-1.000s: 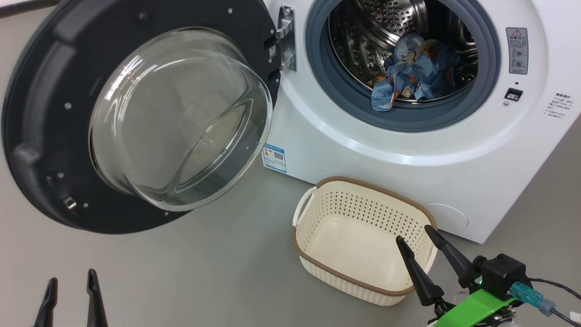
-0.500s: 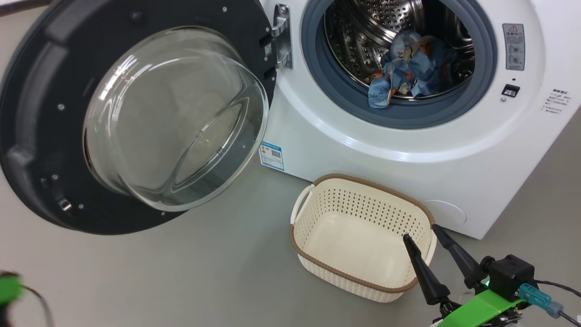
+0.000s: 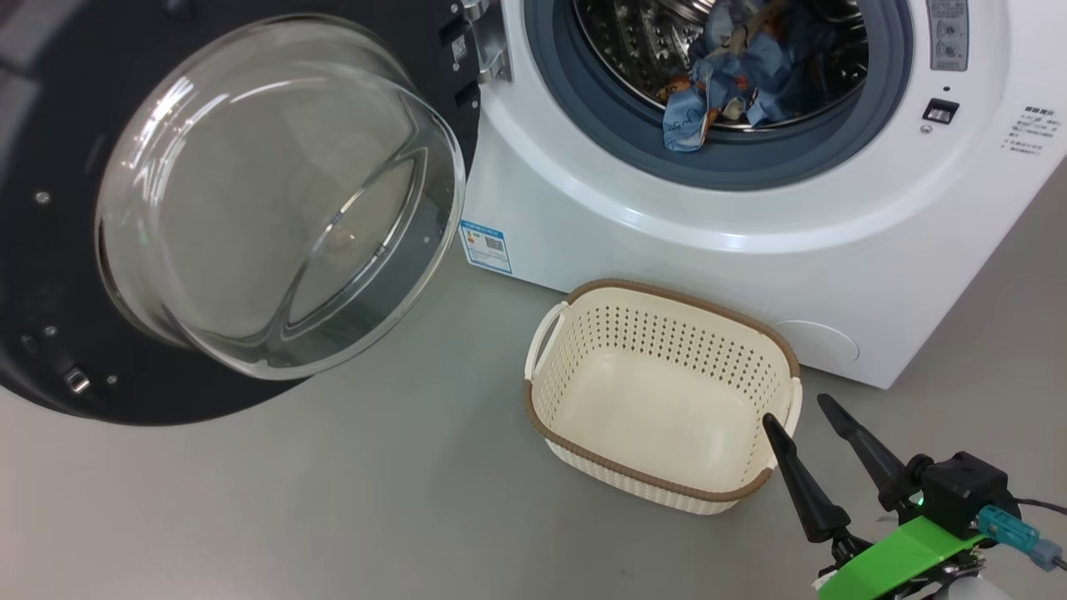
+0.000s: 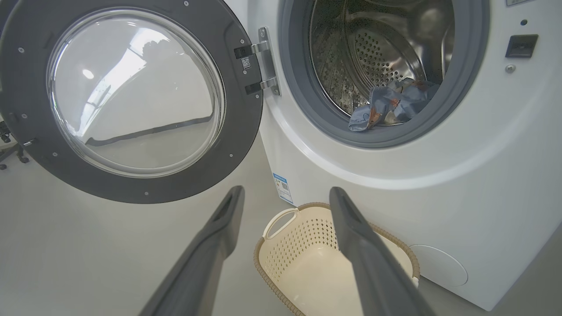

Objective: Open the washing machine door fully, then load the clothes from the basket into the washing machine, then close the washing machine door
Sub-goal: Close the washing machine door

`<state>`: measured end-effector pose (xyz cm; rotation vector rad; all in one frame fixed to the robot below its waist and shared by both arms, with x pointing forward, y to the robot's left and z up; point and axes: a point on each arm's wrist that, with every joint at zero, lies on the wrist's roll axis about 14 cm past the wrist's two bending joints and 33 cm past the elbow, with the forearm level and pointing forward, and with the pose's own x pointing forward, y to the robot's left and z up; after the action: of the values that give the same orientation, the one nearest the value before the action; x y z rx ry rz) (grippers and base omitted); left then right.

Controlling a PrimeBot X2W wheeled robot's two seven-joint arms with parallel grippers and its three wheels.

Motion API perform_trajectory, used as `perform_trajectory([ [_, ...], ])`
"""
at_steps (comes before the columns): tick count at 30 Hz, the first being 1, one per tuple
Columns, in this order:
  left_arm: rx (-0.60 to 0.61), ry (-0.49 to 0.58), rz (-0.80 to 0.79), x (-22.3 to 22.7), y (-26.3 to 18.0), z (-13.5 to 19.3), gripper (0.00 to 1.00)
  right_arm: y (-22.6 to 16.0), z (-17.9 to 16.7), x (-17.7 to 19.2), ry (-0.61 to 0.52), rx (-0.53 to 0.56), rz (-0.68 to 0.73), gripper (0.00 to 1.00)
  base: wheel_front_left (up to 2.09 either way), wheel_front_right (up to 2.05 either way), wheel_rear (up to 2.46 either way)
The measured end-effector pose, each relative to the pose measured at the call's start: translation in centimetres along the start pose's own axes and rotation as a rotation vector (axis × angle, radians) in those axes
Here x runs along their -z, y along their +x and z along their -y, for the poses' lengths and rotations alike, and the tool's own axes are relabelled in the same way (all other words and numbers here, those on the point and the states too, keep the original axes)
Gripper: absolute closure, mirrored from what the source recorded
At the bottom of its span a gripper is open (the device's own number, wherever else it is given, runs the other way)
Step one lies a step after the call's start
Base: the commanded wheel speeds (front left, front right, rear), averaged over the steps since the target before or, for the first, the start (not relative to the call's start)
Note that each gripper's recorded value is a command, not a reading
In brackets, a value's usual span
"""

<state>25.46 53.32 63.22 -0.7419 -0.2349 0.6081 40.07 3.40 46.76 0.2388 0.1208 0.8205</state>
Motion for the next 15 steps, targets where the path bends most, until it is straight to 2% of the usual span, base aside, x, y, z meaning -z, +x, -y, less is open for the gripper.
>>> perform_trajectory([
  [7, -0.051, -0.073, -0.131, 2.0, 1.7, -0.6, 1.0, 0.3, 1.0, 0.5, -0.002, 0.001, -0.012, 0.0, 0.0, 0.0, 0.0],
  [15, -0.078, -0.069, -0.243, 5.1, 2.8, -0.6, 1.0, 0.2, 2.3, 1.2, 0.0, 0.013, -0.028, 0.0, 0.0, 0.0, 0.0],
])
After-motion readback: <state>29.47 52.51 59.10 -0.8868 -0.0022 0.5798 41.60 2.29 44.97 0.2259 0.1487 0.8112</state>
